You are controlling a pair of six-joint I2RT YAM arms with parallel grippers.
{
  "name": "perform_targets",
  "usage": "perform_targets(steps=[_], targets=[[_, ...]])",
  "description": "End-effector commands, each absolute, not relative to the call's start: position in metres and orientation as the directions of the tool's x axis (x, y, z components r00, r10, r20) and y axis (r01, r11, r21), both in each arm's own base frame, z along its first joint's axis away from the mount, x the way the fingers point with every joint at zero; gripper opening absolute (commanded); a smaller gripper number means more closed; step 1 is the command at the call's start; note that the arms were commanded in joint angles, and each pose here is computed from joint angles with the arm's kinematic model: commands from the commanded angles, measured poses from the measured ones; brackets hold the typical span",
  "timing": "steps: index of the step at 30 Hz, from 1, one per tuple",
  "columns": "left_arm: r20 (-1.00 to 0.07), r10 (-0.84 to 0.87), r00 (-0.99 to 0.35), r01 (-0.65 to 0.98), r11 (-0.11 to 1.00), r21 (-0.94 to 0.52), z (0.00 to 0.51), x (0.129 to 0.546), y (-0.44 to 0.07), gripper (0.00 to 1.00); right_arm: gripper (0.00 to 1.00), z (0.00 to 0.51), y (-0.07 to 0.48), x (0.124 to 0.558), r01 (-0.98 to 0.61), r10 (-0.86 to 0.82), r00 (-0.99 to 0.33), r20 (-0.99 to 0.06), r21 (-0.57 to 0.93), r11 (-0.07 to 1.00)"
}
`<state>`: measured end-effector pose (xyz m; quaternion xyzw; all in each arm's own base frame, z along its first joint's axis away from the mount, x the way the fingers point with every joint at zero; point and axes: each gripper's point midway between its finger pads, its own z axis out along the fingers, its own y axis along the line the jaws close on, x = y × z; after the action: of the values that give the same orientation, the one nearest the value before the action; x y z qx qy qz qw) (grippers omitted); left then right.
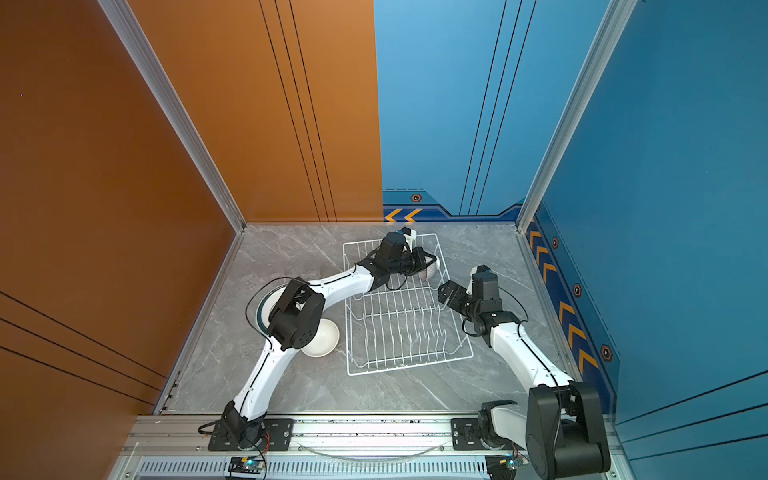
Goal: Unload the mixed dishes from the dish rack
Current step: 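Lift the striped bowl out of the rack with the left gripper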
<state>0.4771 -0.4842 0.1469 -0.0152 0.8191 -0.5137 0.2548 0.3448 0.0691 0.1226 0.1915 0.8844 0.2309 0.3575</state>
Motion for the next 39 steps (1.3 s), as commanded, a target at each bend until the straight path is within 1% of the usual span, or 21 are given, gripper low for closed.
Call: perform_targets(steps=[1, 8, 14, 20, 26, 32, 35, 39], targets=[[-0.472, -0.273, -0.838, 0.306, 0.482, -0.821, 0.19, 0.472, -0.474, 0.0, 1.0, 0.137, 0.07, 0.352, 0.157, 0.523, -0.649, -0.552, 0.576, 0.802], [-0.527, -0.241, -0.815, 0.358, 0.505, -0.785, 0.218, 0.456, -0.464, 0.0, 1.0, 0.147, 0.069, 0.346, 0.153, 0.525, -0.639, -0.562, 0.577, 0.802], [-0.587, -0.22, -0.779, 0.404, 0.54, -0.738, 0.244, 0.434, -0.444, 0.0, 1.0, 0.154, 0.067, 0.338, 0.149, 0.52, -0.631, -0.576, 0.568, 0.809], [-0.671, -0.161, -0.724, 0.45, 0.628, -0.635, 0.273, 0.402, -0.41, 0.0, 1.0, 0.155, 0.065, 0.331, 0.149, 0.51, -0.634, -0.581, 0.556, 0.818], [-0.716, -0.139, -0.684, 0.456, 0.685, -0.568, 0.293, 0.368, -0.365, 0.0, 1.0, 0.159, 0.063, 0.329, 0.15, 0.511, -0.633, -0.581, 0.556, 0.817], [-0.752, -0.107, -0.65, 0.424, 0.771, -0.476, 0.304, 0.325, -0.302, 0.0, 1.0, 0.161, 0.059, 0.326, 0.155, 0.51, -0.627, -0.589, 0.547, 0.822], [-0.765, -0.083, -0.639, 0.396, 0.817, -0.42, 0.305, 0.303, -0.269, 0.0, 1.0, 0.16, 0.059, 0.324, 0.159, 0.508, -0.632, -0.585, 0.544, 0.824], [-0.761, -0.05, -0.647, 0.331, 0.881, -0.339, 0.291, 0.278, -0.224, 0.0, 1.0, 0.156, 0.058, 0.321, 0.165, 0.509, -0.636, -0.58, 0.542, 0.824]])
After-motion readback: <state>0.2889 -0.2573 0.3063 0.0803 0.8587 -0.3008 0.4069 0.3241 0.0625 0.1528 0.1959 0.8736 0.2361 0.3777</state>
